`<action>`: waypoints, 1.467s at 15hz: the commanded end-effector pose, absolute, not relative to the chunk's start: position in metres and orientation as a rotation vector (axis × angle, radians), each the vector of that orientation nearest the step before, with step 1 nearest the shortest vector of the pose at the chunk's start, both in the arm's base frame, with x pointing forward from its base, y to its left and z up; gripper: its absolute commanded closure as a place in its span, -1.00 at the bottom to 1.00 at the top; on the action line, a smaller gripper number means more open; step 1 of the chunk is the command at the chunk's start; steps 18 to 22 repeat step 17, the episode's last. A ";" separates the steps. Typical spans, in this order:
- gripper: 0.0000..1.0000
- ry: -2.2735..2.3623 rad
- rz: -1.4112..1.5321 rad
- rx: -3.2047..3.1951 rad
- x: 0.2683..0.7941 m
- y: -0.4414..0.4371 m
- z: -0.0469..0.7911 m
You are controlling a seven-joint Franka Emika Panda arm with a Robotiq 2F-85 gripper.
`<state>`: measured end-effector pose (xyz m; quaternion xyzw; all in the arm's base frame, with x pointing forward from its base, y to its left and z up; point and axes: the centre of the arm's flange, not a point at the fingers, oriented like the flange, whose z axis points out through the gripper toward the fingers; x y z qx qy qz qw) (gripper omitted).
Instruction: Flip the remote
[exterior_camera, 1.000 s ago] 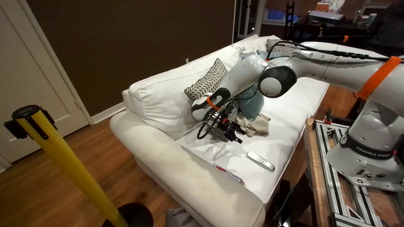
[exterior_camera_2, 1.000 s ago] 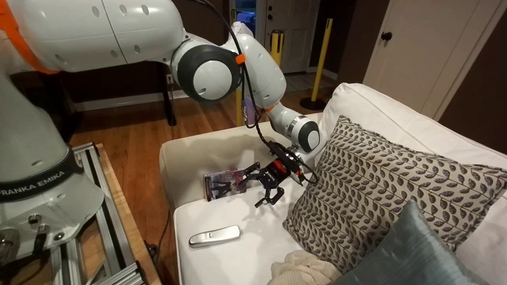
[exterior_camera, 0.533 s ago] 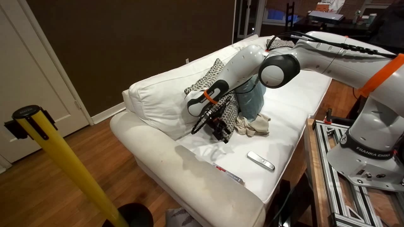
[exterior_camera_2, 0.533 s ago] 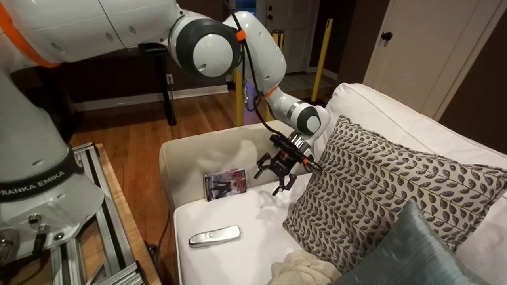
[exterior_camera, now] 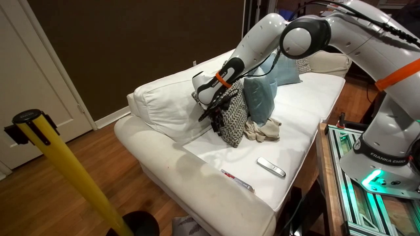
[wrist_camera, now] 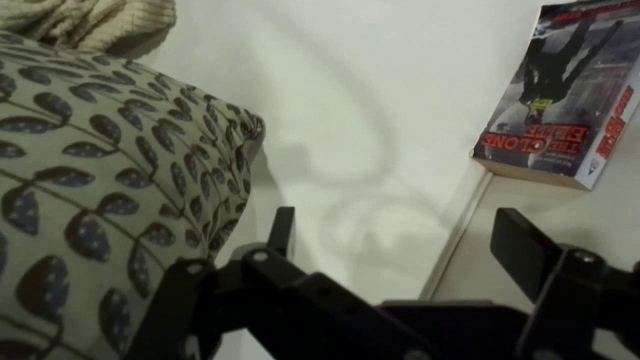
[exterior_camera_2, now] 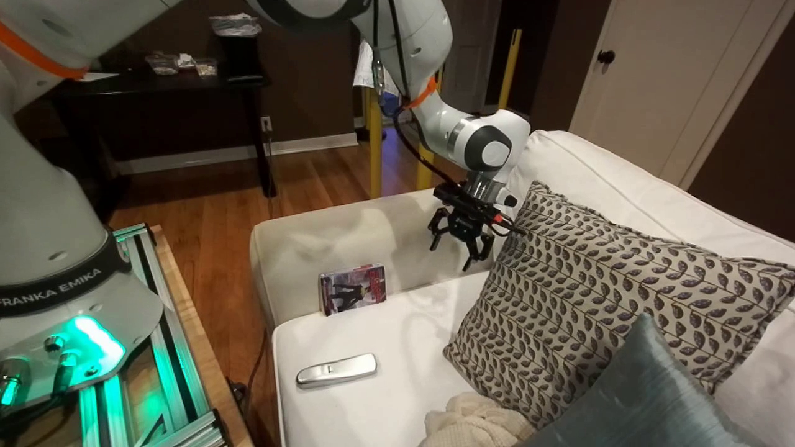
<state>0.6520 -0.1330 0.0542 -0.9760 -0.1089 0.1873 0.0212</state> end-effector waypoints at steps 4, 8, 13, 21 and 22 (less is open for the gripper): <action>-1.00 -0.539 0.388 -3.025 0.569 -0.104 0.112; -1.00 -0.636 0.305 -3.021 0.538 -0.097 0.135; -1.00 -0.585 0.332 -3.039 0.595 -0.106 0.115; -1.00 -0.584 0.335 -3.038 0.594 -0.106 0.113; -1.00 -0.584 0.335 -3.038 0.594 -0.106 0.113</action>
